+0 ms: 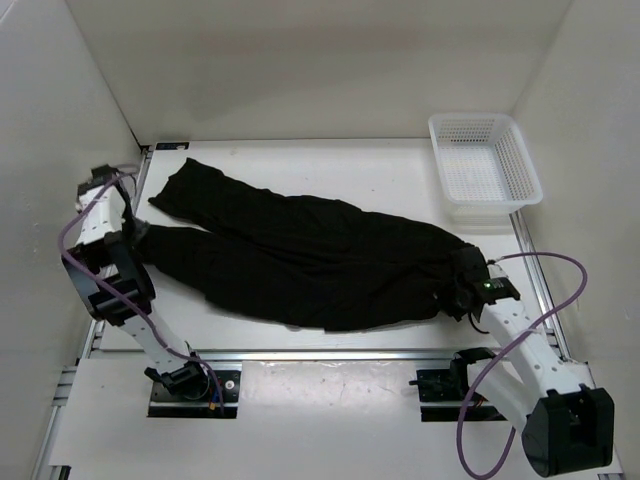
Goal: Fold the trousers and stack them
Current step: Fold the trousers
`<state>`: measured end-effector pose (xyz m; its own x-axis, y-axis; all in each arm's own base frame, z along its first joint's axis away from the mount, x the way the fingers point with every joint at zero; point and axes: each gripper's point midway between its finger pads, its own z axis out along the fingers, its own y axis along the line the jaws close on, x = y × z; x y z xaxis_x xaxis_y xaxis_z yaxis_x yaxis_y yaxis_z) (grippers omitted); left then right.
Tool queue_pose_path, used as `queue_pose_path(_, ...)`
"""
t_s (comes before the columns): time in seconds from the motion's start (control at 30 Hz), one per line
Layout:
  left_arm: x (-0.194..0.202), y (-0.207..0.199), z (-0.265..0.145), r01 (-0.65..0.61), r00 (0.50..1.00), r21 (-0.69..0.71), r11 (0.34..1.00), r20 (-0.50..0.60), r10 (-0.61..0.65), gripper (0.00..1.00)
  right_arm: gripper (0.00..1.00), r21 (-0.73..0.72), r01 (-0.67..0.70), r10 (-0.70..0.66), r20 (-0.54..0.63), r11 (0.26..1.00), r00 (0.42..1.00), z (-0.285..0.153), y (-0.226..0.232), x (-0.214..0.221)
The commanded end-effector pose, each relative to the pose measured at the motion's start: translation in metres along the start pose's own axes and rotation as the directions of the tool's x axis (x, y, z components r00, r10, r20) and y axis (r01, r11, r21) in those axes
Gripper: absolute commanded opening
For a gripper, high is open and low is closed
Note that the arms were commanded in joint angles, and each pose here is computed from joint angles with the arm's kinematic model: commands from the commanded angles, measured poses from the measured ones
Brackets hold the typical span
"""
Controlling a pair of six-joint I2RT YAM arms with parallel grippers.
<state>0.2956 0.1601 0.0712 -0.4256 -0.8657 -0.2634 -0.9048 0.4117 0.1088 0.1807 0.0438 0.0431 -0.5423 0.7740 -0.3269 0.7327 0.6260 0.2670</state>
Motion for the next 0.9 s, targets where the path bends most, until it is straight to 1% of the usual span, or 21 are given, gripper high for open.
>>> queue_pose_path(0.0, -0.053, -0.009, -0.088, 0.035, 0.975, 0.153, 0.988, 0.211, -0.067, 0.1, 0.0, -0.023, 0.022, -0.02, 0.103, 0.999, 0.994, -0.023, 0.008, -0.025)
queue_pose_path(0.03, -0.056, -0.015, -0.1, 0.024, 0.975, 0.189, 0.982, 0.214, -0.066, 0.1, 0.0, -0.035, 0.017, -0.013, 0.127, 0.999, 0.992, -0.028, 0.009, -0.03)
queue_pose_path(0.07, -0.072, -0.022, -0.126, 0.014, 0.96, 0.254, 0.967, 0.266, -0.083, 0.1, 0.0, -0.052, 0.012, -0.004, 0.151, 0.999, 0.988, -0.037, 0.015, -0.037)
queue_pose_path(0.13, -0.079, -0.037, -0.148, -0.024, 0.958, 0.339, 0.941, 0.277, -0.075, 0.1, 0.0, -0.042, 0.018, -0.01, 0.185, 0.999, 0.983, -0.047, 0.013, -0.046)
queue_pose_path(0.17, -0.092, -0.043, -0.168, -0.039, 0.945, 0.381, 0.924, 0.316, -0.09, 0.1, 0.0, -0.064, 0.012, 0.002, 0.212, 0.998, 0.977, -0.057, 0.018, -0.053)
queue_pose_path(0.27, -0.102, -0.061, -0.178, -0.083, 0.942, 0.415, 0.906, 0.33, -0.064, 0.1, 0.0, -0.06, 0.023, -0.007, 0.256, 0.998, 0.967, -0.069, 0.02, -0.065)
queue_pose_path(0.3, -0.109, -0.07, -0.193, -0.116, 0.931, 0.441, 0.89, 0.362, -0.057, 0.1, 0.0, -0.071, 0.032, -0.009, 0.292, 0.997, 0.956, -0.078, 0.025, -0.075)
queue_pose_path(0.37, -0.112, -0.089, -0.188, -0.159, 0.932, 0.441, 0.883, 0.362, -0.013, 0.1, 0.0, -0.06, 0.04, -0.019, 0.311, 0.997, 0.95, -0.083, 0.028, -0.082)
queue_pose_path(0.4, -0.116, -0.102, -0.204, -0.195, 0.918, 0.468, 0.862, 0.398, -0.008, 0.1, 0.0, -0.069, 0.035, -0.01, 0.329, 0.997, 0.944, -0.089, 0.034, -0.089)
queue_pose_path(0.43, -0.116, -0.108, -0.204, -0.203, 0.919, 0.467, 0.861, 0.394, 0.003, 0.1, 0.0, -0.047, 0.033, -0.014, 0.341, 0.998, 0.94, -0.088, 0.035, -0.094)
queue_pose_path(0.47, -0.118, -0.12, -0.192, -0.22, 0.921, 0.456, 0.862, 0.387, 0.03, 0.1, 0.0, -0.049, 0.029, -0.01, 0.354, 0.998, 0.935, -0.09, 0.039, -0.099)
queue_pose_path(0.5, -0.114, -0.129, -0.191, -0.235, 0.924, 0.464, 0.854, 0.379, 0.048, 0.1, 0.0, -0.063, 0.027, -0.002, 0.367, 0.998, 0.93, -0.095, 0.047, -0.106)
queue_pose_path(0.53, -0.12, -0.136, -0.199, -0.251, 0.917, 0.485, 0.838, 0.397, 0.045, 0.1, 0.0, -0.044, 0.034, -0.015, 0.374, 0.998, 0.927, -0.092, 0.053, -0.112)
queue_pose_path(0.57, -0.118, -0.152, -0.184, -0.263, 0.925, 0.49, 0.831, 0.372, 0.073, 0.1, 0.0, -0.053, 0.033, -0.01, 0.379, 0.998, 0.926, -0.093, 0.061, -0.116)
queue_pose_path(0.6, -0.117, -0.161, -0.182, -0.279, 0.927, 0.511, 0.813, 0.365, 0.089, 0.1, 0.0, -0.046, 0.043, -0.022, 0.391, 0.998, 0.92, -0.093, 0.065, -0.121)
queue_pose_path(0.63, -0.119, -0.173, -0.191, -0.306, 0.917, 0.533, 0.789, 0.387, 0.095, 0.1, 0.0, -0.019, 0.042, -0.031, 0.396, 0.999, 0.918, -0.09, 0.072, -0.128)
queue_pose_path(0.67, -0.114, -0.183, -0.189, -0.32, 0.918, 0.54, 0.779, 0.379, 0.114, 0.1, 0.0, -0.019, 0.05, -0.038, 0.398, 0.999, 0.916, -0.089, 0.078, -0.131)
queue_pose_path(0.7, -0.112, -0.195, -0.171, -0.323, 0.923, 0.532, 0.783, 0.36, 0.136, 0.1, 0.0, -0.013, 0.046, -0.037, 0.41, 0.999, 0.911, -0.088, 0.083, -0.136)
queue_pose_path(0.73, -0.111, -0.205, -0.174, -0.336, 0.917, 0.54, 0.772, 0.373, 0.139, 0.1, 0.0, 0.01, 0.059, -0.058, 0.4, 0.998, 0.915, -0.082, 0.089, -0.139)
queue_pose_path(0.8, -0.108, -0.22, -0.154, -0.342, 0.921, 0.539, 0.77, 0.353, 0.162, 0.1, 0.0, 0.015, 0.051, -0.053, 0.421, 0.999, 0.905, -0.078, 0.098, -0.147)
queue_pose_path(0.87, -0.108, -0.235, -0.152, -0.356, 0.918, 0.564, 0.745, 0.362, 0.165, 0.1, 0.0, 0.052, 0.064, -0.08, 0.415, 0.997, 0.906, -0.067, 0.1, -0.149)
